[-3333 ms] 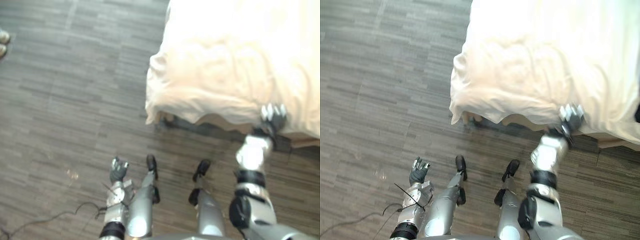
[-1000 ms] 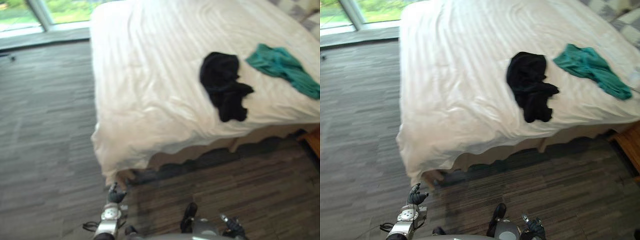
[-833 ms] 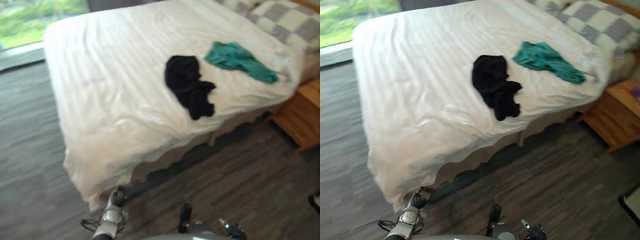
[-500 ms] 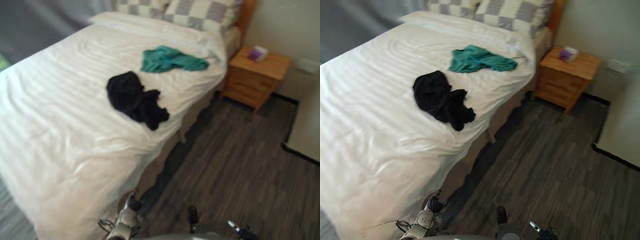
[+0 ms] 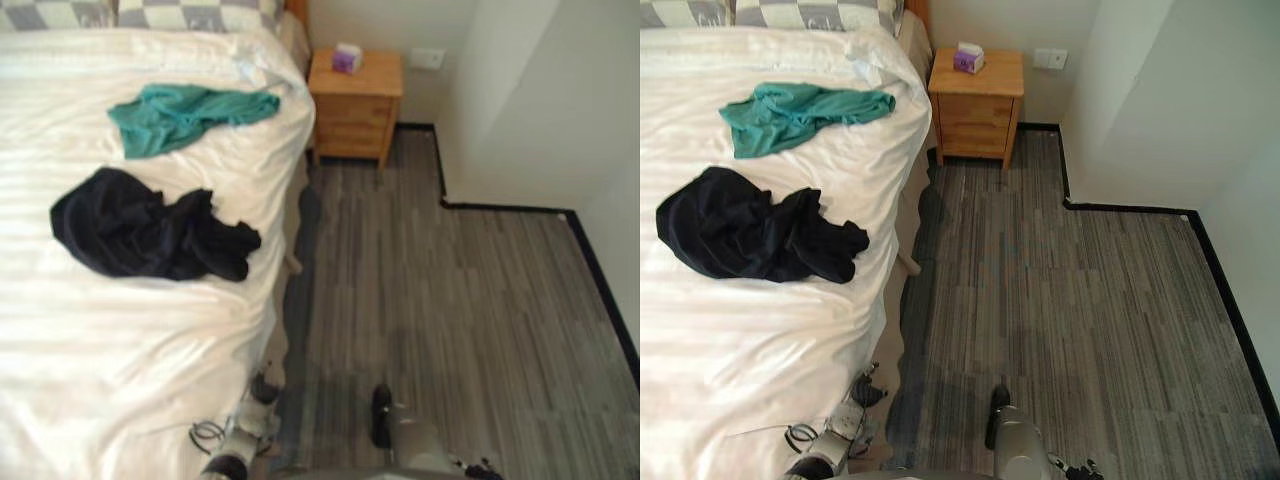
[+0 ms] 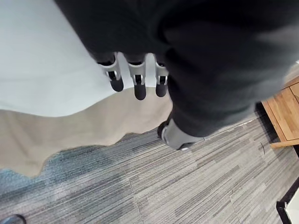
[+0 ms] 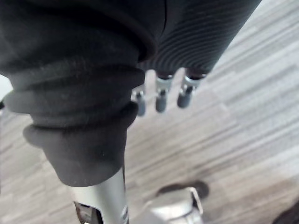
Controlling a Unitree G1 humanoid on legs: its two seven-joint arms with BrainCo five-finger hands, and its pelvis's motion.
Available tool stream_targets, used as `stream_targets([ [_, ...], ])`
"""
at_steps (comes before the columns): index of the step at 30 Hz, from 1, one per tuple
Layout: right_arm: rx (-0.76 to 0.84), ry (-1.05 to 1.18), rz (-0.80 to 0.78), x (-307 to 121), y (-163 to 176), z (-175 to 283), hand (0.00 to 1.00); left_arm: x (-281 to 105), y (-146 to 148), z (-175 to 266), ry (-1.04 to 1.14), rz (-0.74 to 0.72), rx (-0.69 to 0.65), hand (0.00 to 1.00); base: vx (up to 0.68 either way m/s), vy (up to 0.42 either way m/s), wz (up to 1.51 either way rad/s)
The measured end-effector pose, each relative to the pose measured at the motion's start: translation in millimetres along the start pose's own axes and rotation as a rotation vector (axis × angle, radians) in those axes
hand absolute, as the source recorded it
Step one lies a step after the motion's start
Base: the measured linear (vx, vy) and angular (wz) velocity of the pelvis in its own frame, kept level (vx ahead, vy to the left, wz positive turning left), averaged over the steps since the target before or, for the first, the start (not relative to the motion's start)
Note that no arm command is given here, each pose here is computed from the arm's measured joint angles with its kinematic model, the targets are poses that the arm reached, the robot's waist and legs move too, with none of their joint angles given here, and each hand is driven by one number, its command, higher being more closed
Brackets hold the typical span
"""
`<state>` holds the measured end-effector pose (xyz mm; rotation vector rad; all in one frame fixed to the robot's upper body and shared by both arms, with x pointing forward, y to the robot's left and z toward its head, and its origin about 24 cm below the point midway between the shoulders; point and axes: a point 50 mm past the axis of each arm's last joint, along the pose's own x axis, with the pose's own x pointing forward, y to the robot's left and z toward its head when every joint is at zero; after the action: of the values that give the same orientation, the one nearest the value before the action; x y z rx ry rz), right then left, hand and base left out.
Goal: Tidy the bed and pick cloth on bed and put in laundry
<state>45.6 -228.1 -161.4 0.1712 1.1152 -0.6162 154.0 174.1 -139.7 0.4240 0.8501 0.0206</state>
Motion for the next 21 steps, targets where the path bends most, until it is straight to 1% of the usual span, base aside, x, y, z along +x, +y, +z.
stream_targets([
  [1, -0.003, 0.002, 0.008, -0.4, 2.9, -0.9, 0.00, -1.8, 1.0, -6.5, 0.021, 0.002, -0.004, 0.00, 0.12, -0.050, -0.29],
  [5, 0.012, 0.019, -0.005, -0.7, 1.1, -4.6, 0.00, -2.6, -1.3, -9.3, 0.033, -0.008, -0.002, 0.00, 0.11, -0.020, -0.15],
  [9, 0.023, 0.056, -0.013, -2.4, 4.8, -14.1, 0.00, -8.0, -7.4, -27.1, 0.101, -0.031, 0.001, 0.00, 0.10, 0.062, -0.02],
  [10, -0.052, 0.042, -0.023, 0.8, 10.0, -6.1, 0.00, -9.6, -11.4, -31.0, 0.129, -0.037, -0.015, 0.00, 0.02, 0.039, 0.05],
  [14, -0.051, 0.041, -0.022, 0.8, 10.5, -5.8, 0.00, -9.6, -10.9, -31.2, 0.130, -0.036, -0.014, 0.00, 0.00, 0.000, 0.00],
  [16, -0.049, 0.039, -0.023, 0.9, 10.4, -5.3, 0.00, -9.6, -10.8, -31.4, 0.133, -0.033, -0.035, 0.00, 0.00, 0.000, 0.00],
  [21, -0.014, 0.018, -0.037, 0.7, 14.1, 0.3, 0.00, -10.3, -10.1, -34.6, 0.187, 0.014, -0.251, 0.00, 0.01, -0.005, 0.09],
])
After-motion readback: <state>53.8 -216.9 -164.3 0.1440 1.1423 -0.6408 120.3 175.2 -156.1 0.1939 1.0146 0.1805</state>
